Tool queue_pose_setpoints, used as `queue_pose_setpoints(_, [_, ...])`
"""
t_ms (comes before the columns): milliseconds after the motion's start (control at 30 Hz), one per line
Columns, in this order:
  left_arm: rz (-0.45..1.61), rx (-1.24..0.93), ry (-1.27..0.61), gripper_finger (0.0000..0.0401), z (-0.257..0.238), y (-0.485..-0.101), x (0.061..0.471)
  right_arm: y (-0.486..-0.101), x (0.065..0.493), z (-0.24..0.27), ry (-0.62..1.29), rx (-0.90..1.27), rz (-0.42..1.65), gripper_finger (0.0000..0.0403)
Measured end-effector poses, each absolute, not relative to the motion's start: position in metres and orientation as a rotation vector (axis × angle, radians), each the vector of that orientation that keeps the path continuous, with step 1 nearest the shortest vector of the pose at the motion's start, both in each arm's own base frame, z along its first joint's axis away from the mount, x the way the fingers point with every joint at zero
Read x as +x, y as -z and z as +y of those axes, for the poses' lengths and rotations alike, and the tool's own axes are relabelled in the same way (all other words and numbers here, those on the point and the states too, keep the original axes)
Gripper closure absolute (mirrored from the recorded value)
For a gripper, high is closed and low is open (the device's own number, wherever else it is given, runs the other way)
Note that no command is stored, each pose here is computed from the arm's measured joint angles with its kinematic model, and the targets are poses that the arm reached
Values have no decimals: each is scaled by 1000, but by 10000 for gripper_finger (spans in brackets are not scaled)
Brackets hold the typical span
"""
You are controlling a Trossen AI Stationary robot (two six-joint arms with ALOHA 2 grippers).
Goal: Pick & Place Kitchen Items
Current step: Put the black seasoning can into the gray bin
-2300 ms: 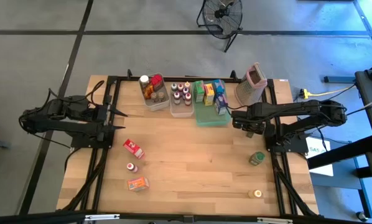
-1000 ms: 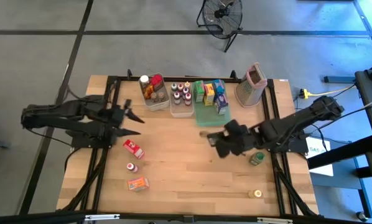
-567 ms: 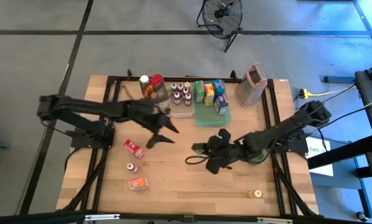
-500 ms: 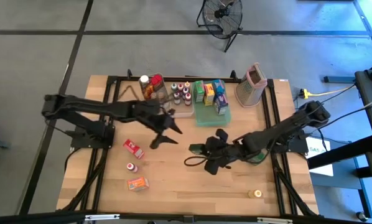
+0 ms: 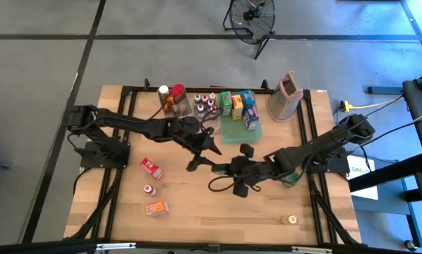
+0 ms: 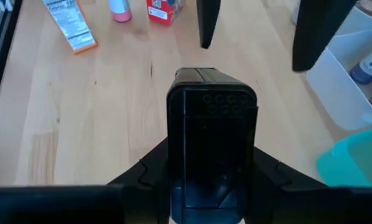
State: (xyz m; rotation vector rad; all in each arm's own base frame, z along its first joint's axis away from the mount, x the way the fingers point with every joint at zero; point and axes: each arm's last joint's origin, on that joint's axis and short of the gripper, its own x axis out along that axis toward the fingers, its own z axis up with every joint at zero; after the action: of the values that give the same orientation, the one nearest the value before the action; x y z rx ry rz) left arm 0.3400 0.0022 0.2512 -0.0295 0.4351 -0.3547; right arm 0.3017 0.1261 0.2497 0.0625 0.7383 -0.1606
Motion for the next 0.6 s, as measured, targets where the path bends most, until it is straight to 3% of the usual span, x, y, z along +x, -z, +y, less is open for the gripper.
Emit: queue_pose_setpoints(600, [411, -87, 372, 177, -14, -228, 361, -248, 307, 107, 143, -26, 783, 272])
